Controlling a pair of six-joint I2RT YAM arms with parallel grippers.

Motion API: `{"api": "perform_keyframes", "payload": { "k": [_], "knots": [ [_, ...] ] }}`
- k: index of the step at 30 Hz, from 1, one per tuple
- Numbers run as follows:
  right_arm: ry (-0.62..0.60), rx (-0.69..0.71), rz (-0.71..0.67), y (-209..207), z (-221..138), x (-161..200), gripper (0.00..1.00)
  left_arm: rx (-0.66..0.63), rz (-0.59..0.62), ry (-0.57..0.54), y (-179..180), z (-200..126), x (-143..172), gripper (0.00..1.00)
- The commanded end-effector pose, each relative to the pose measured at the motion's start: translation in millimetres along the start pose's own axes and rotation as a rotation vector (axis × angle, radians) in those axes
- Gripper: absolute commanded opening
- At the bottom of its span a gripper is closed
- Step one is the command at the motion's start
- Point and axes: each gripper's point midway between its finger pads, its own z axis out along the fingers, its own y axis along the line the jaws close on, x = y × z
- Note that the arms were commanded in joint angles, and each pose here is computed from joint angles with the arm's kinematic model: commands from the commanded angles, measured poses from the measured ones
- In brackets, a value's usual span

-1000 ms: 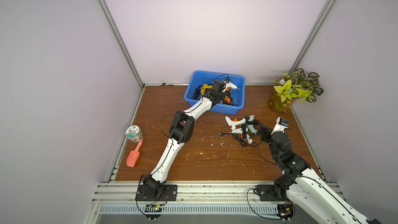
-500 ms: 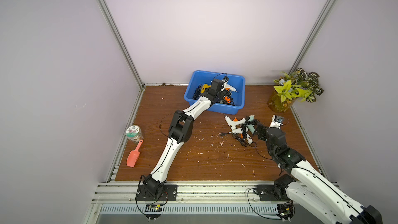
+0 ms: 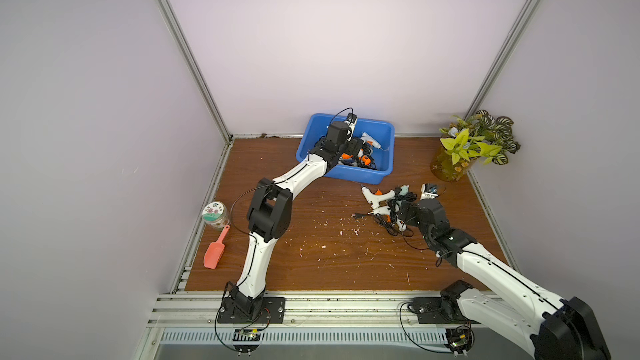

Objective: Put the hot melt glue gun into the storage box
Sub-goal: Place the hot melt adhesive gun in the storage box, then move the hot melt adhesive gun to the center of the board.

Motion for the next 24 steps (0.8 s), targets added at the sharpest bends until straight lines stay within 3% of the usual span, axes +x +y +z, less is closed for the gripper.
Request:
{"api": "perform_keyframes", "payload": {
  "k": [1,5,12,24],
  "knots": [
    [-0.030,-0.105,0.011,23.5,-1.5,-18.8,0.99,-0.043,-0.130,-0.137,17.9,-40.6,-41.0,1.00],
    [-0.019,-0.132,0.019,29.0,1.4,-16.7,0.99,-0.081,-0.270,-0.158,32.5,-83.2,-38.6,1.00],
    [-0.021,-0.099,0.032,21.9,4.3,-14.0,0.99,-0.072,-0.552,-0.096,32.1,-128.4,24.5,1.00],
    [-0.015,-0.027,0.046,5.6,5.9,-7.4,0.99,-0.053,-0.668,0.071,-21.8,-143.2,117.3,1.00]
  ]
}}
